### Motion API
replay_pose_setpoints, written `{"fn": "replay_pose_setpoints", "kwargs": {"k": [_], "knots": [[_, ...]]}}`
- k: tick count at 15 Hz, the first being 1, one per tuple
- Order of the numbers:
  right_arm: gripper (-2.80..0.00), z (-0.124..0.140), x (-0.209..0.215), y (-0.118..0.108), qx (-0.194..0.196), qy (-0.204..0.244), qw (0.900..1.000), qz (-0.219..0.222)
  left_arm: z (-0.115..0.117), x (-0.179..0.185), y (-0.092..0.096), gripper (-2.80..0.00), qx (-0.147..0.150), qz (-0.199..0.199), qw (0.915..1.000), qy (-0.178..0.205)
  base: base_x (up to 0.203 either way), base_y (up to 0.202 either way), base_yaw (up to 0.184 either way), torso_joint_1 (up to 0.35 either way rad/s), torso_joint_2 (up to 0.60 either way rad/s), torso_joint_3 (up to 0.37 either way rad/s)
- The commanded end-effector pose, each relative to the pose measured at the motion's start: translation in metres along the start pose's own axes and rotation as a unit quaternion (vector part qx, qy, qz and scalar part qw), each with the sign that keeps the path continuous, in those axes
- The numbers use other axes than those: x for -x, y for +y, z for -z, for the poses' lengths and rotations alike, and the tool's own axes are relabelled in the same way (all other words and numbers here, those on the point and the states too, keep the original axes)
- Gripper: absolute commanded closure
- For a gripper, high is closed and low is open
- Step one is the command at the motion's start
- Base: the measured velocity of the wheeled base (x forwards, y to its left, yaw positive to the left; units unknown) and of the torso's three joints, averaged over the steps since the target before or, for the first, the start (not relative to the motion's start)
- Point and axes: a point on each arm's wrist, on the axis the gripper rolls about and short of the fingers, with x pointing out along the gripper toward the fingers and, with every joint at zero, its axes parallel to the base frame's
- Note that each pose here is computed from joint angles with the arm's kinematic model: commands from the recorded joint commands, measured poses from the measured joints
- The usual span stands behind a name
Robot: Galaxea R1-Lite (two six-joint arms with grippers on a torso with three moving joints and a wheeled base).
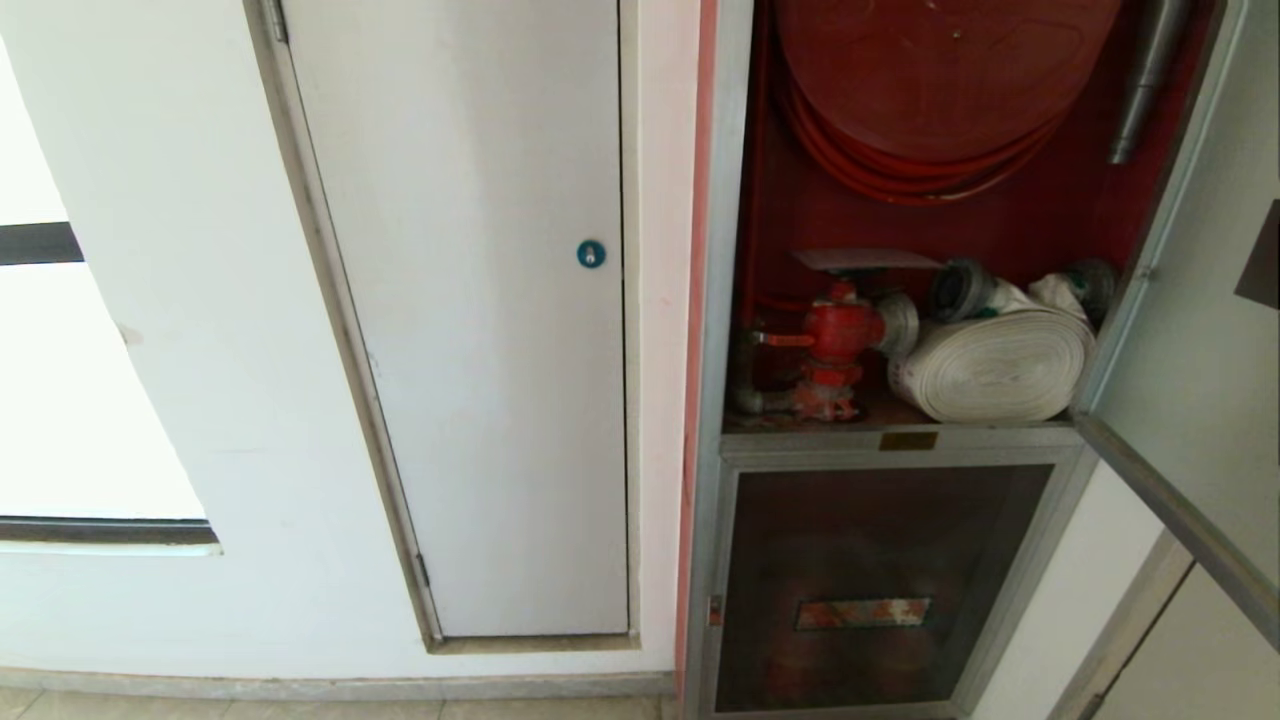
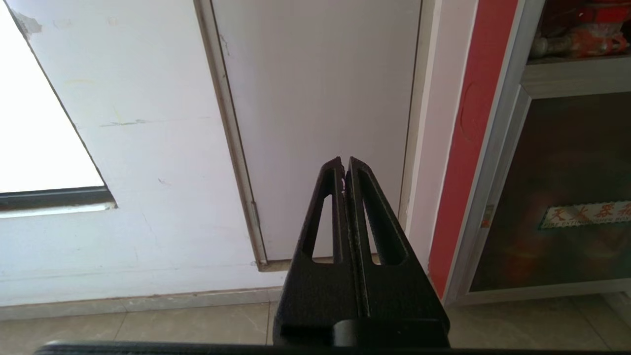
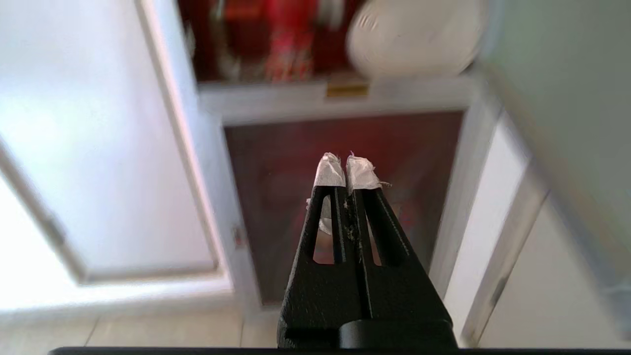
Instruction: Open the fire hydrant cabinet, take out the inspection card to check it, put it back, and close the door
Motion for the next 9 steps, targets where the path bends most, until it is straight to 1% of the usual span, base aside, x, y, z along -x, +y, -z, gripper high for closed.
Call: {"fn": "replay_pose_setpoints", "kwargs": {"k": [1, 2, 4, 7, 9], "knots": [[0.0, -0.032, 0.01, 0.0, 0.0, -0.042, 0.999, 0.025, 0.006, -0.001, 0.0, 0.0, 0.0, 0.001, 0.9999, 0.011, 0.0, 0.0, 0.0, 0.0, 0.0, 0.0], [0.0, -0.047, 0.013, 0.0, 0.004, -0.054, 0.998, 0.045, 0.006, -0.001, 0.0, 0.0, 0.001, 0.001, 0.9999, 0.01, 0.0, 0.0, 0.0, 0.0, 0.0, 0.0], [0.0, -0.068, 0.009, -0.001, 0.015, -0.045, 0.995, 0.091, 0.006, -0.001, 0.0, 0.0, 0.0, 0.001, 0.9999, 0.011, 0.0, 0.0, 0.0, 0.0, 0.0, 0.0], [0.0, -0.104, -0.002, 0.0, 0.017, -0.044, 0.991, 0.128, 0.006, -0.001, 0.0, 0.0, 0.0, 0.001, 0.9999, 0.011, 0.0, 0.0, 0.0, 0.0, 0.0, 0.0], [0.0, -0.128, -0.012, 0.001, 0.013, -0.061, 0.985, 0.163, 0.006, -0.001, 0.0, 0.0, 0.0, 0.001, 0.9999, 0.011, 0.0, 0.0, 0.0, 0.0, 0.0, 0.0]]}}
